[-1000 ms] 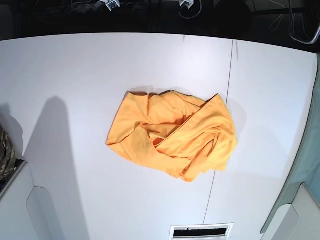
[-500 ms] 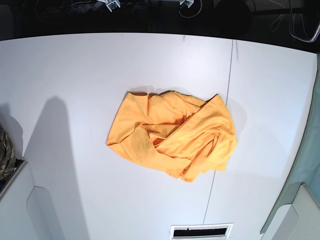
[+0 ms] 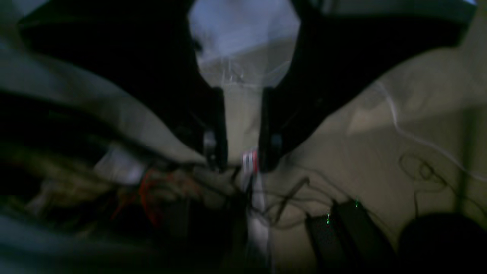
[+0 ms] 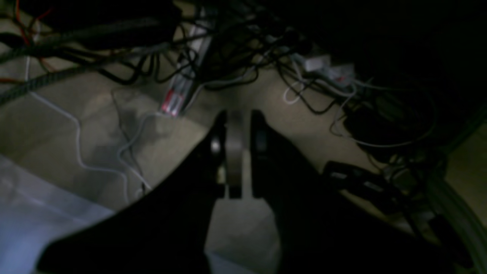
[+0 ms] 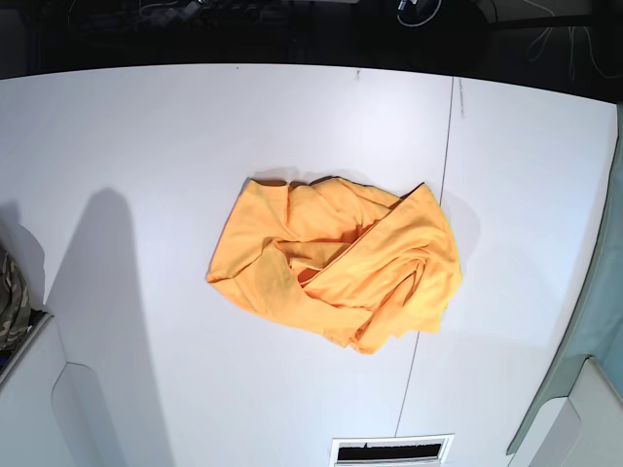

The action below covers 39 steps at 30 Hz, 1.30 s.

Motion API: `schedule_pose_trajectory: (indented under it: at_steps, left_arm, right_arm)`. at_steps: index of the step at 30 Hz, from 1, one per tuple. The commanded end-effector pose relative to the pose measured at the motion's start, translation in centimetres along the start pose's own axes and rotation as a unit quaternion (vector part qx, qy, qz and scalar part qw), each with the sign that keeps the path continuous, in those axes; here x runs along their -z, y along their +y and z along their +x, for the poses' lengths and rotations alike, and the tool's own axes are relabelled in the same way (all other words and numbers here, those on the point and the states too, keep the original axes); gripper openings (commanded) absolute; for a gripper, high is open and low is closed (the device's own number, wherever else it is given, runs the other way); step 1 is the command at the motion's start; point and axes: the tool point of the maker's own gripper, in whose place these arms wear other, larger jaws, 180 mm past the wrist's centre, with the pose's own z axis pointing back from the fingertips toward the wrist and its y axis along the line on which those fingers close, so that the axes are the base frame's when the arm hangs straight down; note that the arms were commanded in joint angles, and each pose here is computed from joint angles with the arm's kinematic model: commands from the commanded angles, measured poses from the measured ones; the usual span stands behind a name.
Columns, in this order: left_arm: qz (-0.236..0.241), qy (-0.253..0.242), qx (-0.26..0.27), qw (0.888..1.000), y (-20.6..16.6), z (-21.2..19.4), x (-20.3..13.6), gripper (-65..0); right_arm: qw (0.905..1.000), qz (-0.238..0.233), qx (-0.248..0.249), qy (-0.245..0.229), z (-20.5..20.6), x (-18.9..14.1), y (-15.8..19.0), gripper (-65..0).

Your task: Layout the t-shirt on the table in an organized manner, then fold the t-shirt properly

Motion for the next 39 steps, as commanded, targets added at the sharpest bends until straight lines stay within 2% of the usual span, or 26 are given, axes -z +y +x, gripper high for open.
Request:
schedule_pose_trajectory:
  at_steps: [1, 7, 15, 20, 25, 31, 34, 39]
  left_arm:
    - [-0.015, -0.009, -0.005, 1.000, -0.7, -0.4, -0.6, -47.0]
    - [0.017, -0.088, -0.015, 0.996, 0.7, 1.3, -4.2, -47.0]
    - [0.029, -0.142, 0.014, 0.989, 0.0, 3.0, -8.5, -47.0]
    - [0.037, -0.177, 0.039, 0.983, -0.9, 4.9, -11.3, -47.0]
    - [0.036, -0.218, 0.066, 0.973, -2.0, 7.6, -13.7, -46.9]
    - [0.080, -0.249, 0.105, 0.959, -0.9, 10.9, -16.9, -47.0]
    - [0.094, -0.273, 0.129, 0.949, -0.2, 13.0, -18.9, -46.9]
    - [0.109, -0.312, 0.148, 0.932, 1.3, 16.1, -21.8, -46.9]
  right_arm:
    - [0.9999, 0.000, 0.005, -0.013, -0.1, -0.6, -0.1, -61.6]
    - [0.9989, -0.007, -0.006, -0.046, -0.3, -3.2, -0.5, -61.6]
    - [0.9964, -0.008, -0.034, -0.078, -0.4, -6.5, -0.5, -61.6]
    - [0.9927, -0.004, -0.043, -0.112, 1.1, -8.7, 0.2, -61.6]
    - [0.9875, -0.011, -0.022, -0.156, 3.6, -11.0, -1.0, -61.6]
    - [0.9754, -0.075, -0.035, -0.204, 7.3, -13.4, -4.3, -61.6]
    - [0.9668, -0.105, -0.036, -0.230, 9.3, -14.8, -5.9, -61.6]
    - [0.9520, -0.115, 0.005, -0.284, 13.1, -16.9, -7.5, -61.6]
